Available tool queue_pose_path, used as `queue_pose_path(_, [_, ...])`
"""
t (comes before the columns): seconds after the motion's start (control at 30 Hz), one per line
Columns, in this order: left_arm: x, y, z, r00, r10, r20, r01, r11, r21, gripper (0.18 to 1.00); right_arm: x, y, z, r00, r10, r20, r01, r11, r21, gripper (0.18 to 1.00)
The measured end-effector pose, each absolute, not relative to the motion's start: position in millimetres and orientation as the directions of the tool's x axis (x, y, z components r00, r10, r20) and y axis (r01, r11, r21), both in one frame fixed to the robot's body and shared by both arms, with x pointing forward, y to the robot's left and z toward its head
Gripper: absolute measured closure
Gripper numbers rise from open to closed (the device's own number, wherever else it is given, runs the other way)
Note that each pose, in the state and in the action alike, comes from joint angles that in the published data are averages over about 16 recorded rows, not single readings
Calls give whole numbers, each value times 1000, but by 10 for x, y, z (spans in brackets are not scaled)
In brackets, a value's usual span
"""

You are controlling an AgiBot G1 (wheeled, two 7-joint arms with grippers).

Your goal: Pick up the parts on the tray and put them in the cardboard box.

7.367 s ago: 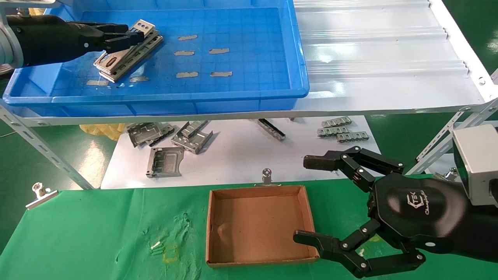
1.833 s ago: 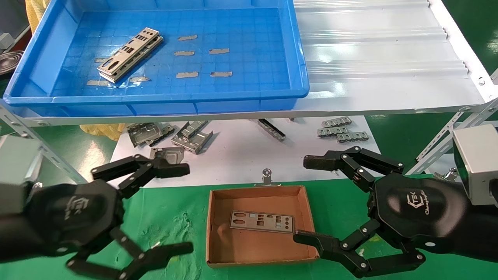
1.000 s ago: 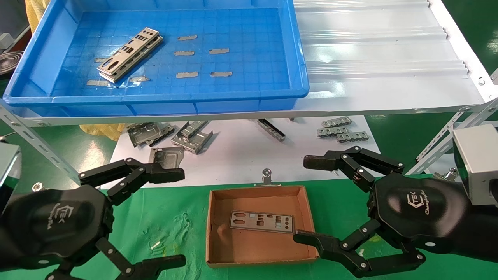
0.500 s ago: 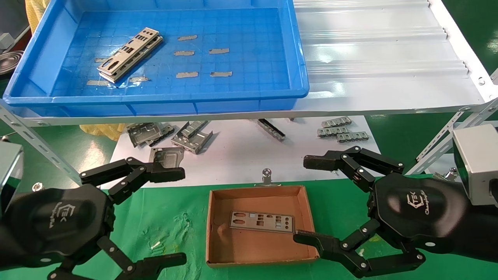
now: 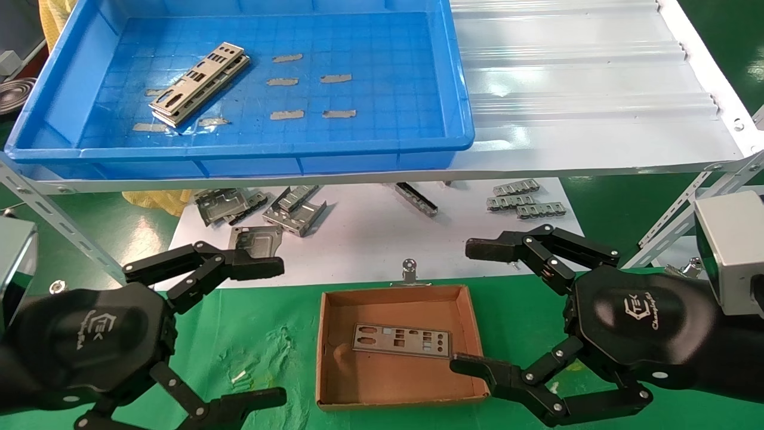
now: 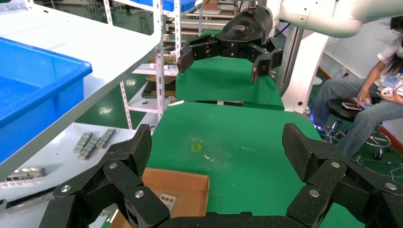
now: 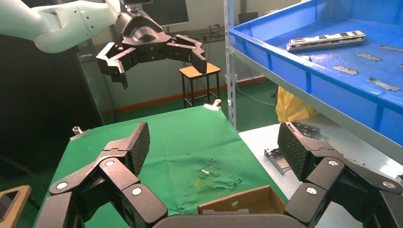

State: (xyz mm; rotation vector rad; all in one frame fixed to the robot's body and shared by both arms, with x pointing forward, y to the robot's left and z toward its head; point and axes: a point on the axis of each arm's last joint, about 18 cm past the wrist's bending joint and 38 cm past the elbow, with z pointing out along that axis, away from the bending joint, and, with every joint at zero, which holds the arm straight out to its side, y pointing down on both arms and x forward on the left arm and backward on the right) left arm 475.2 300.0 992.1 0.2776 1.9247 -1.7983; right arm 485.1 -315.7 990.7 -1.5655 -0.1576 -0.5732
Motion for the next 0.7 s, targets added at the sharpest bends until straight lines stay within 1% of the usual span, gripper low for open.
queue_pose_path(0.7, [4756,3000,9920,-860,-178,-477,464,112,-879,184,4851,-3157,9907,861,-243,447,437,-94,-894,178])
